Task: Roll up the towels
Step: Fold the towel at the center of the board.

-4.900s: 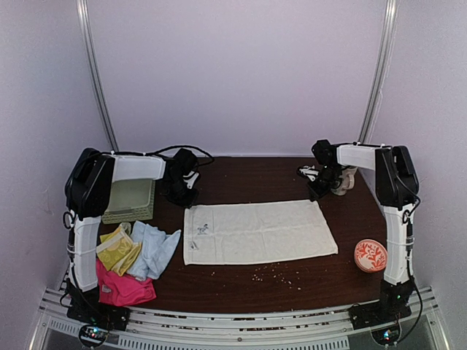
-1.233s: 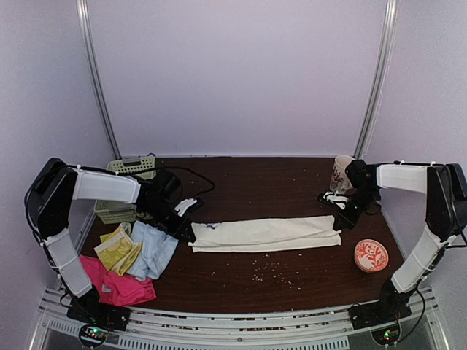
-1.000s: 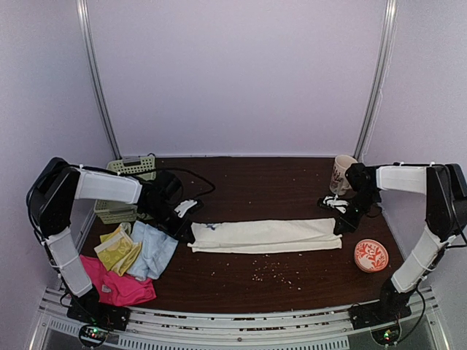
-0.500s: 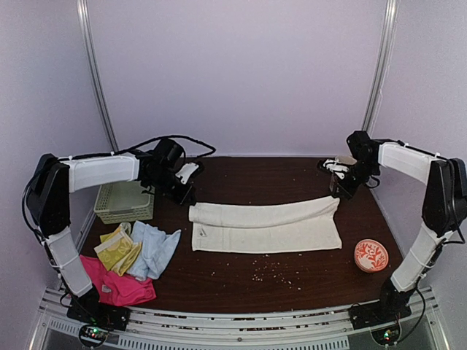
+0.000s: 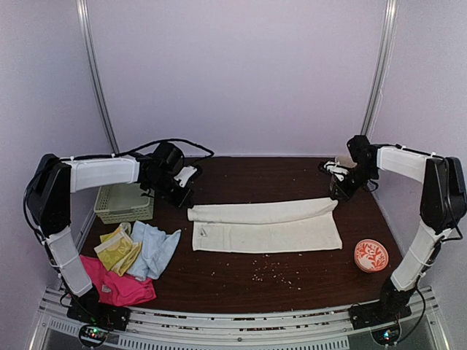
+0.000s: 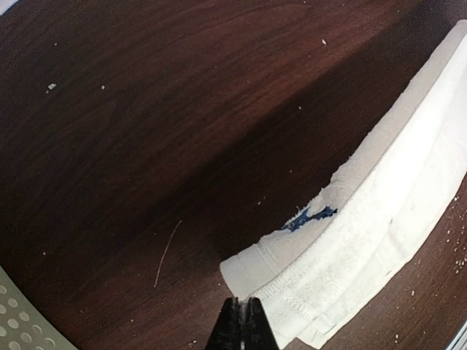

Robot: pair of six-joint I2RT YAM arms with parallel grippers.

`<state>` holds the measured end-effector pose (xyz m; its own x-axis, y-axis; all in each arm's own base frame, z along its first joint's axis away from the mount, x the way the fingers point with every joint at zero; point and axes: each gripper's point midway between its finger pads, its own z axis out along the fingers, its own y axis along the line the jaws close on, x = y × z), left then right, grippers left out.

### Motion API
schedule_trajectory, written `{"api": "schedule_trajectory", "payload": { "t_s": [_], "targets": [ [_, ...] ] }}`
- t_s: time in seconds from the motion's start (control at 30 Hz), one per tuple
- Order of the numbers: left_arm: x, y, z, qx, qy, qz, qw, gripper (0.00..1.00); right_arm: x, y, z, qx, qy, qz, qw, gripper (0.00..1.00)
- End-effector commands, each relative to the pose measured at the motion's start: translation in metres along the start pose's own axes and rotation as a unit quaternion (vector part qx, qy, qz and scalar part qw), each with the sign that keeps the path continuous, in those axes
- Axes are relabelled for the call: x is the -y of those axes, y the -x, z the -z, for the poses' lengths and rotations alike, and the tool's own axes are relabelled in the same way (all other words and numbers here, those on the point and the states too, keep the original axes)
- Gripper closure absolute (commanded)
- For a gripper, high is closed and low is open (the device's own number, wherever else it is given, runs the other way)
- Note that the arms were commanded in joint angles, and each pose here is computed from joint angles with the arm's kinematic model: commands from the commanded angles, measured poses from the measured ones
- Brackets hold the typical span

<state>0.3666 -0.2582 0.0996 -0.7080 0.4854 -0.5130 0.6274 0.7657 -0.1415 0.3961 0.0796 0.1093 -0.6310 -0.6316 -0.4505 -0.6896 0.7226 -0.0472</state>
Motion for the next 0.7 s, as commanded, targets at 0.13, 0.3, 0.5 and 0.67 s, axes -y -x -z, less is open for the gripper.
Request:
{"api": "schedule_trajectory", "payload": {
  "t_s": [0.13, 0.3, 0.5, 0.67],
  "targets": [
    [0.004, -0.005, -0.01, -0.001, -0.022, -0.003, 1.0, 1.0, -0.031, -0.027, -0.008, -0.009, 0.059, 0.001, 0.998, 1.0],
    [-0.015, 0.033, -0.008, 0.041, 0.03, -0.025, 0.998, 1.0, -0.005, -0.01, -0.003, 0.015, -0.001, -0.018, 1.0, 1.0],
    [-0.055, 0.083, -0.016, 0.085, 0.1, -0.012, 0.991, 1.0, 0.048, 0.038, 0.002, 0.07, -0.086, -0.068, 0.992, 1.0],
    [-0.055, 0.075, -0.029, 0.074, 0.091, -0.005, 0.993, 1.0, 0.061, 0.043, -0.013, 0.073, -0.098, -0.086, 0.989, 1.0]
  ]
}}
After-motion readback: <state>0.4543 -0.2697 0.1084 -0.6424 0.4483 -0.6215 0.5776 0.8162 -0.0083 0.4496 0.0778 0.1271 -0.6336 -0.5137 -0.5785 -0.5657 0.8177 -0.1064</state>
